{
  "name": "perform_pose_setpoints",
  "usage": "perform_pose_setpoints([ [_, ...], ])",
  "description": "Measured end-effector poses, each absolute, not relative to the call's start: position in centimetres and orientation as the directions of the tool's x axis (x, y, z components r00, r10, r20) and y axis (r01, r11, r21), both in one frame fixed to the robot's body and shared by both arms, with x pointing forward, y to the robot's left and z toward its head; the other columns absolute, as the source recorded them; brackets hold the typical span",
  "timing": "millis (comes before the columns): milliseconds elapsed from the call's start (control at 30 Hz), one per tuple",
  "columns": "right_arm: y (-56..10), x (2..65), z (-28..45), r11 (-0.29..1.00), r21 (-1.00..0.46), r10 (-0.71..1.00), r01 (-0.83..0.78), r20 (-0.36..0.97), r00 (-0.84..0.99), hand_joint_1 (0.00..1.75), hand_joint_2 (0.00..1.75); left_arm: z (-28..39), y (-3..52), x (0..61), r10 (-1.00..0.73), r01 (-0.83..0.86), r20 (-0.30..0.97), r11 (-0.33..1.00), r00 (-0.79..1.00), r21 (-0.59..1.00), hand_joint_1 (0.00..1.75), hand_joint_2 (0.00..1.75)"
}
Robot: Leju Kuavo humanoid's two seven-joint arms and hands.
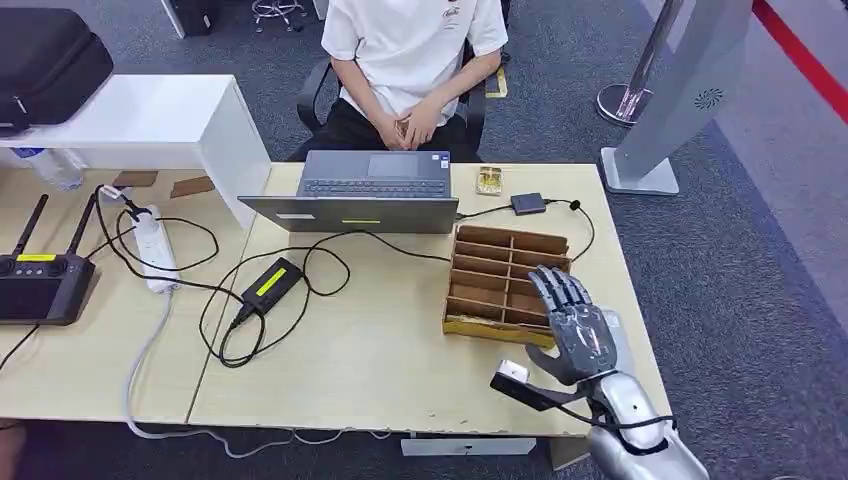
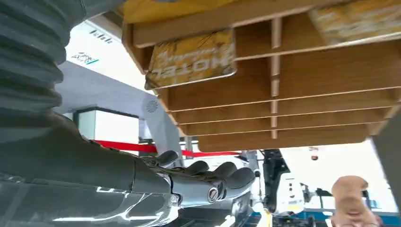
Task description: Pass the card to the sensor for recognition and then transmit it.
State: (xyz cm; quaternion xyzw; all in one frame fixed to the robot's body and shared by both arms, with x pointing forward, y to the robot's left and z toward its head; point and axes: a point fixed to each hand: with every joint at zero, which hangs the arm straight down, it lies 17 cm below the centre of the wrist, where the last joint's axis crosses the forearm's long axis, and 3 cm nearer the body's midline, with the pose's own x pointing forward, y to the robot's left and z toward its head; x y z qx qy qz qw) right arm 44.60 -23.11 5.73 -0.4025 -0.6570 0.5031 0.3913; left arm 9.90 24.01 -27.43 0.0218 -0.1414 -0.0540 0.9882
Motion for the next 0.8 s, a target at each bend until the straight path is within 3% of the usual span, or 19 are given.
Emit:
perform_pose_setpoints([
  [800, -25.1, 45.0, 5.0, 0.162, -0.978, 0.939, 0.132, 0.112, -0.325, 0.00, 1.75, -27.4, 24.0, 9.9, -0.121, 0.108, 0.279, 0.992, 0.953, 0.062, 0.00, 1.75],
])
